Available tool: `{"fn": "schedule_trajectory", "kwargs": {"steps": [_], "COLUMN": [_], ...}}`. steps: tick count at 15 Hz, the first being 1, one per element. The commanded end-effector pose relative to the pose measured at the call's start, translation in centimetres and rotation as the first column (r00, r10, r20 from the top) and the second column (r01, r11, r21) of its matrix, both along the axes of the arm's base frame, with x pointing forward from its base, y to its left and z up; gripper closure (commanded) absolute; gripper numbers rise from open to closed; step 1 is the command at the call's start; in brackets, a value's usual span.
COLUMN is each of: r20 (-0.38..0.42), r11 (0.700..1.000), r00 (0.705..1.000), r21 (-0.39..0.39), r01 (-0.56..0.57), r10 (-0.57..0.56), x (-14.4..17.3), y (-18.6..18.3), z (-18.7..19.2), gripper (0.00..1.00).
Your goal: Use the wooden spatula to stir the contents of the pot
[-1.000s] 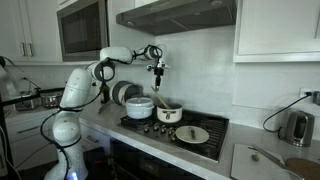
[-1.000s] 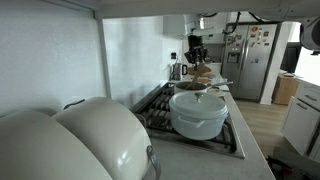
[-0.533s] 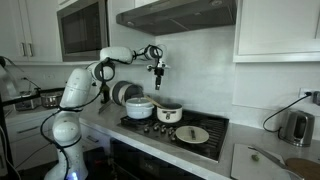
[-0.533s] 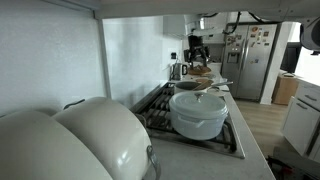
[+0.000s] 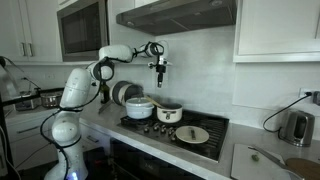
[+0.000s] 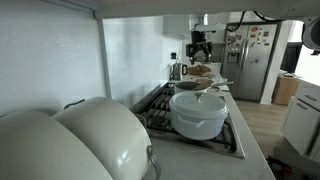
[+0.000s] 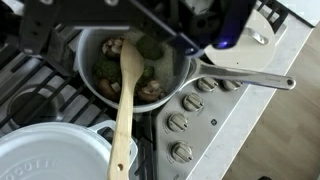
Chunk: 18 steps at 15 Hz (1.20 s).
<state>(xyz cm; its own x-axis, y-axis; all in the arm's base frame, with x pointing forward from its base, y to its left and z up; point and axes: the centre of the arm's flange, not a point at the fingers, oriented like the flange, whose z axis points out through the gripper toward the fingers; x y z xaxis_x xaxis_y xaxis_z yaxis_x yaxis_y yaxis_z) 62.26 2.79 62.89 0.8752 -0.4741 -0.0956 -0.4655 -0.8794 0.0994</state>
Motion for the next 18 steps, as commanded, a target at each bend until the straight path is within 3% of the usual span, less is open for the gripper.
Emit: {"fn": "schedule_trajectory", "kwargs": {"steps": [1, 11, 12, 18], "r20": [0.051, 0.124, 0.103, 0.105], "r11": [0.998, 0.985, 0.986, 0.984], "r00": [0.998, 0.981, 0.983, 0.981], "r21": [0.054, 0.105, 0.088, 0.087], "r01": [0.042, 0.137, 0.144, 0.156], "r10": [-0.045, -0.150, -0.153, -0.164], "x": [-1.8, -7.2, -4.8, -5.3], "y": [-3.6, -11.8, -11.5, -12.1], "z": [2.7, 4.6, 5.8, 5.4], "gripper": [0.00, 0.00, 0.00, 0.00]}}
